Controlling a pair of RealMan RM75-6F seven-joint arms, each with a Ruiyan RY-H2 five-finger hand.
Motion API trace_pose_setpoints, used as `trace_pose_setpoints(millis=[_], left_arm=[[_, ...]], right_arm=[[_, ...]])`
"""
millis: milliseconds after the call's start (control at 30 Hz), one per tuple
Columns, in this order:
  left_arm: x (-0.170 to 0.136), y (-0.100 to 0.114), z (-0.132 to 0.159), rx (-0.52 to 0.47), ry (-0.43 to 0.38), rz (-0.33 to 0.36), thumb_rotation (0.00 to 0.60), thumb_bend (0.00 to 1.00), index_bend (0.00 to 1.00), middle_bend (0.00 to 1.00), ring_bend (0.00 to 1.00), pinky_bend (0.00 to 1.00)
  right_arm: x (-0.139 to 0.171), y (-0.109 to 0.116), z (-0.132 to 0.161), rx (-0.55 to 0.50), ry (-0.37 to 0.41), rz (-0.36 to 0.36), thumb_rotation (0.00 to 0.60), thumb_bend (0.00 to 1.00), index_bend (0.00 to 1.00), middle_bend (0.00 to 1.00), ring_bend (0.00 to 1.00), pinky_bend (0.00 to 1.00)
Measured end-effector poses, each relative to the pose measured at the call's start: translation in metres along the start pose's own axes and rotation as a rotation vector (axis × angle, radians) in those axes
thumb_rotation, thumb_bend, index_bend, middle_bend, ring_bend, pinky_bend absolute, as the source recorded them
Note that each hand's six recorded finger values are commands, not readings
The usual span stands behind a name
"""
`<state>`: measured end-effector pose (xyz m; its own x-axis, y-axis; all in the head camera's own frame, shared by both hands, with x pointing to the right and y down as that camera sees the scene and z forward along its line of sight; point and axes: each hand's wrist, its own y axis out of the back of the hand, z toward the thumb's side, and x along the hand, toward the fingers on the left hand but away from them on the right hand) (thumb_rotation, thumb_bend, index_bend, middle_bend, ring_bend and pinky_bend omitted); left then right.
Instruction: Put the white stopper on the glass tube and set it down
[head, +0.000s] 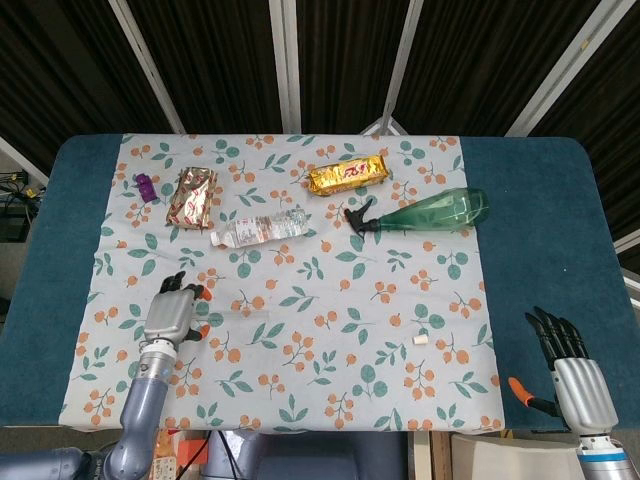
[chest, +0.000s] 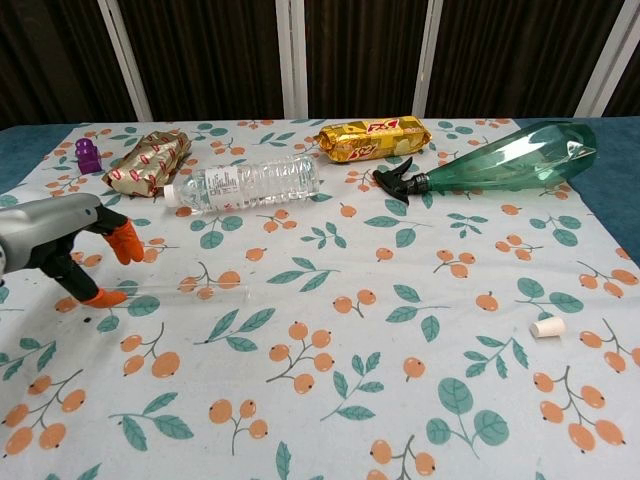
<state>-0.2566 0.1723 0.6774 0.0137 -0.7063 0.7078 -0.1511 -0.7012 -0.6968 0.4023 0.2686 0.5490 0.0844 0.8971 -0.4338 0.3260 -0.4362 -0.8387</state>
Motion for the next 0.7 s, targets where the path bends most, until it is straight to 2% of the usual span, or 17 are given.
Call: trace_pose_setpoints(millis=[300, 700], left_arm=[[0.01, -0.016, 0.024, 0.028, 0.015, -0.01, 0.6, 0.37, 0.42, 0.32, 0.0, 0.0], [0.015, -0.025, 0.026, 0.064, 0.048, -0.018, 0.6, 0.43, 0.45, 0.32, 0.0, 0.0]], right_arm=[[0.0, 0.0, 0.0, -0.005, 0.0, 0.003, 0.6, 0.29, 0.0, 0.0, 0.0, 0.0], [0.0, 0.0, -0.001, -0.009, -0.002, 0.004, 0.6, 0.29, 0.0, 0.0, 0.0, 0.0]])
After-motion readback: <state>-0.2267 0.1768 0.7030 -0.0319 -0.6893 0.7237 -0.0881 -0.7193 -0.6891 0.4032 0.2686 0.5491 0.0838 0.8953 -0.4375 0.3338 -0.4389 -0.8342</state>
